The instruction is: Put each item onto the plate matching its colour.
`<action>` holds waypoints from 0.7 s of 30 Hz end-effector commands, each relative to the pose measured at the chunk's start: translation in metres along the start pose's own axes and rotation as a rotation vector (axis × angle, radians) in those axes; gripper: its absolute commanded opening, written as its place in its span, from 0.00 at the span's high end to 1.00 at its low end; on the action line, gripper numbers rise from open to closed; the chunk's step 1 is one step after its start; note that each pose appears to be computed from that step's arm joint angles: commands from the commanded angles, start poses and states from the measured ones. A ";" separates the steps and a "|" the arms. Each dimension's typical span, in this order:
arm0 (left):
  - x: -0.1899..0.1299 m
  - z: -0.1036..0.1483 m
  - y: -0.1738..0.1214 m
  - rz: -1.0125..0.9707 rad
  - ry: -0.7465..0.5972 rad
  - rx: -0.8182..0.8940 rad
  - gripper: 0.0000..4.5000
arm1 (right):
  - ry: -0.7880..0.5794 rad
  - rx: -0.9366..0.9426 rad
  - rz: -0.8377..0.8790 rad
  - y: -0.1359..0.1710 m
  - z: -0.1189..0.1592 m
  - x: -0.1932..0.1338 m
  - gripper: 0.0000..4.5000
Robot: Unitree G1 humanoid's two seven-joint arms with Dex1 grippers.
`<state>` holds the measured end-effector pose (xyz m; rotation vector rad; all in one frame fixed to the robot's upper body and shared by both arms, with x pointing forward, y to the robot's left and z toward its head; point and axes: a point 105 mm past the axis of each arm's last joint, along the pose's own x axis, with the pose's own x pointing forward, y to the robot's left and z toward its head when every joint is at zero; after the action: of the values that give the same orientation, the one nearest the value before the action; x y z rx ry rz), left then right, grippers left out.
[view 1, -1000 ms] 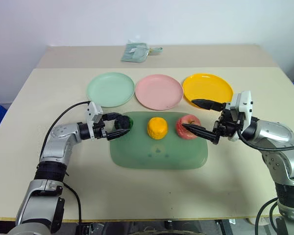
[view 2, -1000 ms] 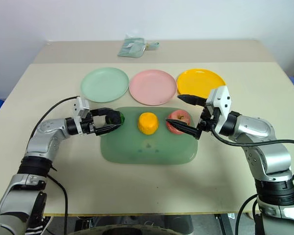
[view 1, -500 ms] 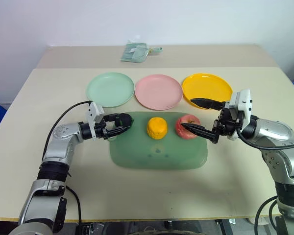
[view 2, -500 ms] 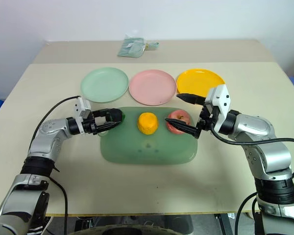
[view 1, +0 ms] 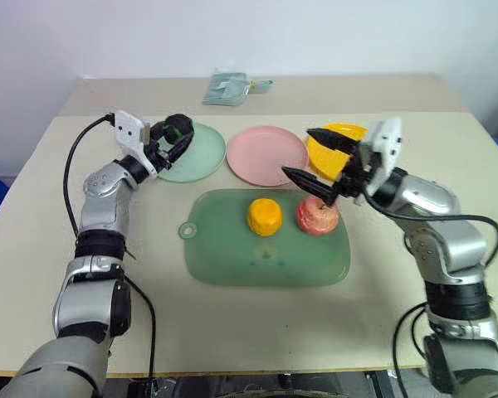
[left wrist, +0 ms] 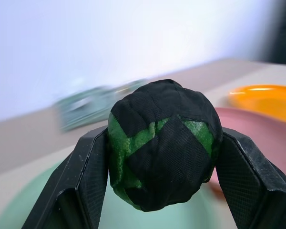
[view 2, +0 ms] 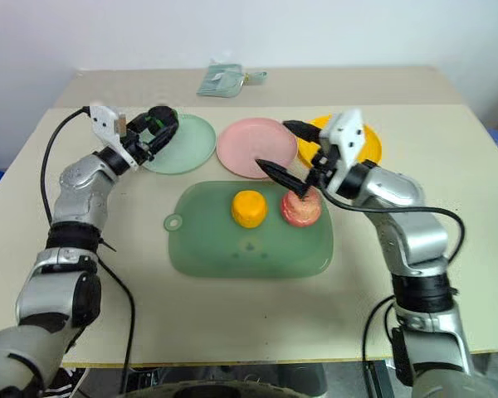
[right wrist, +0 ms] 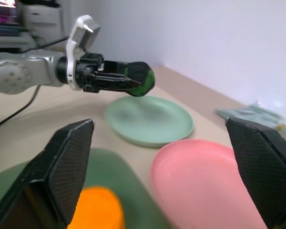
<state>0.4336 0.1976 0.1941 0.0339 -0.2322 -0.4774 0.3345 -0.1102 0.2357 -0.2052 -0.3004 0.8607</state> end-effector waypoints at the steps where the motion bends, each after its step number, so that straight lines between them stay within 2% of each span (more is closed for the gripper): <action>1: 0.006 0.006 0.013 0.098 -0.032 -0.021 0.29 | -0.027 -0.101 -0.121 -0.018 0.012 0.009 0.00; 5: 0.012 0.000 0.017 0.150 -0.005 -0.021 0.29 | -0.033 -0.092 -0.082 -0.009 0.011 0.013 0.00; 8: 0.012 0.002 0.017 0.145 -0.015 -0.022 0.10 | -0.030 -0.094 -0.045 -0.002 0.011 0.012 0.00; 9: 0.012 0.003 0.016 0.136 -0.020 -0.015 0.00 | -0.029 -0.090 -0.023 0.002 0.011 0.010 0.00; 14: 0.008 0.016 0.011 0.051 -0.057 0.049 0.00 | -0.022 -0.037 0.068 0.018 0.015 0.006 0.00; 17: 0.000 0.032 -0.003 -0.093 -0.112 0.033 0.00 | 0.029 -0.024 0.183 0.035 0.013 0.002 0.00; 19: -0.012 0.038 -0.021 -0.258 -0.128 0.028 0.00 | 0.076 -0.007 0.245 0.045 0.007 -0.002 0.00; 21: -0.040 0.037 -0.051 -0.498 -0.103 0.038 0.00 | 0.142 0.009 0.274 0.051 -0.002 -0.002 0.00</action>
<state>0.3950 0.1875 0.2094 0.0693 -0.3099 -0.7748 0.3048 -0.0846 0.2171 -0.2896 -0.1475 1.0760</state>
